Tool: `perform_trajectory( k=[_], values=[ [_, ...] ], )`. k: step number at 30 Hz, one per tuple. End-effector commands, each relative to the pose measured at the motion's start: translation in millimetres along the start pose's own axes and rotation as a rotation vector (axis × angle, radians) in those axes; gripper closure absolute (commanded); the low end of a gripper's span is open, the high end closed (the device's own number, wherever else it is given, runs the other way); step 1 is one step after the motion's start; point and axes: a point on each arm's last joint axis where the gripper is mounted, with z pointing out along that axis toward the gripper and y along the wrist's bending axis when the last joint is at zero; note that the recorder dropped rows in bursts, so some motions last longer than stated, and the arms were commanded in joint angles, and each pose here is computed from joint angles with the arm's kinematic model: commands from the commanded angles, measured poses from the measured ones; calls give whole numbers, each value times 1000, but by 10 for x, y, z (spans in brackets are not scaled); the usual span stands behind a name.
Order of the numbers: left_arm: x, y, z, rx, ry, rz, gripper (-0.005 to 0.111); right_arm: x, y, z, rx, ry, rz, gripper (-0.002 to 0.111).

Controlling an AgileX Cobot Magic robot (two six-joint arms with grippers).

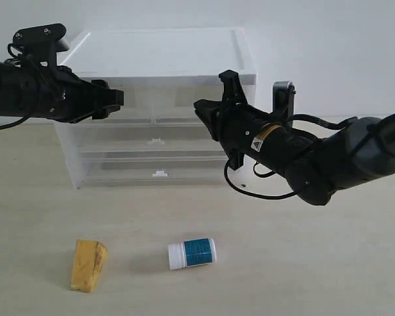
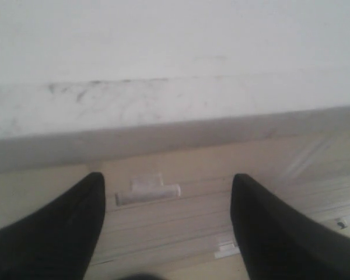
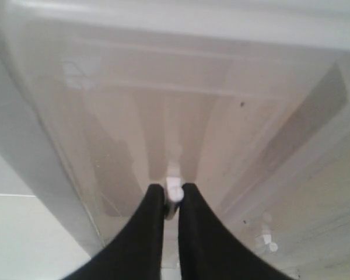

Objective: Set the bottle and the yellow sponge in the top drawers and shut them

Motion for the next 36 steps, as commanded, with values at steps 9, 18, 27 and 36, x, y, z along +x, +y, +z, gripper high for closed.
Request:
perform_trajectory(
  k=[9,18,27,36],
  values=[
    [-78,50,-3,-59,-36,23,47,239,110,30,-96,60,-52,108],
    [-78,50,-3,-59,-36,30,47,243,57,-186,-95,1,-61,108],
    [-78,50,-3,-59,-36,30,47,295,70,-445,-133,15,-74,108],
    [-78,50,-3,-59,-36,30,47,390,87,-591,-164,51,-83,108]
  ],
)
